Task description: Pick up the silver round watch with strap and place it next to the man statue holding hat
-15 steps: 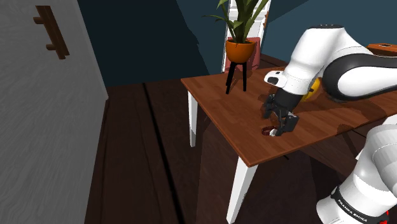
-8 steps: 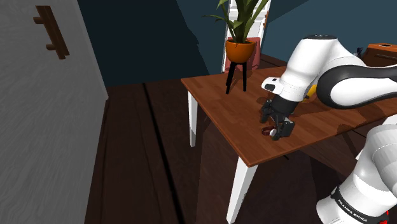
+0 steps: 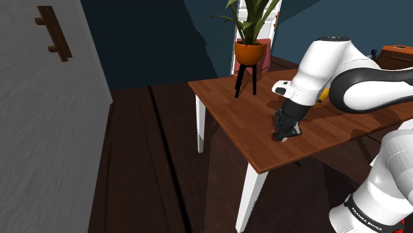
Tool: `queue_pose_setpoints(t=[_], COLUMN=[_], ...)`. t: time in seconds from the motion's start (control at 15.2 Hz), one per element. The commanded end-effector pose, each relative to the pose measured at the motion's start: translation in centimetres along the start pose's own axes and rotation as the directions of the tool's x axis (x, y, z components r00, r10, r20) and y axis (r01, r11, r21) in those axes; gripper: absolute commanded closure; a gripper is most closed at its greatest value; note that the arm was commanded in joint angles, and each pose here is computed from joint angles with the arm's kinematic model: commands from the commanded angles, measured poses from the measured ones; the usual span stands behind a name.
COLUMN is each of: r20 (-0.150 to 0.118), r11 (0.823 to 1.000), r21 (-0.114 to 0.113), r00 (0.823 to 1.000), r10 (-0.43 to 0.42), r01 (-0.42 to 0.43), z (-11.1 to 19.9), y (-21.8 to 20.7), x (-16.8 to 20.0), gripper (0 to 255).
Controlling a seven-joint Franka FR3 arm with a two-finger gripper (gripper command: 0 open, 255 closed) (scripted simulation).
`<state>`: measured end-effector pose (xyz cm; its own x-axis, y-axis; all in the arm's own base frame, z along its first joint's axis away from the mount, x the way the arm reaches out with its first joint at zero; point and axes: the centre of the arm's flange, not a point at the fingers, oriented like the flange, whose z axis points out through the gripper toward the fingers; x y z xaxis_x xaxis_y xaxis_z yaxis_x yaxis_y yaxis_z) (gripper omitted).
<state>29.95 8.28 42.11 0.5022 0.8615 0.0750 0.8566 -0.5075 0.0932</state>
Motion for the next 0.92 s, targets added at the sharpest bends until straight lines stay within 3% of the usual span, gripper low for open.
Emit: queue_pose_setpoints(t=[0.0, 0.33, 0.86], r20=[0.000, 0.000, 0.000], r11=[1.000, 1.000, 1.000], r21=[0.000, 0.000, 0.000], r00=[1.000, 1.000, 1.000], r10=[0.000, 0.000, 0.000], r01=[0.000, 0.000, 0.000], z=[0.0, 0.0, -4.2], y=[0.0, 0.0, 0.4], x=[0.0, 0.0, 0.3], gripper=[255, 255, 255])
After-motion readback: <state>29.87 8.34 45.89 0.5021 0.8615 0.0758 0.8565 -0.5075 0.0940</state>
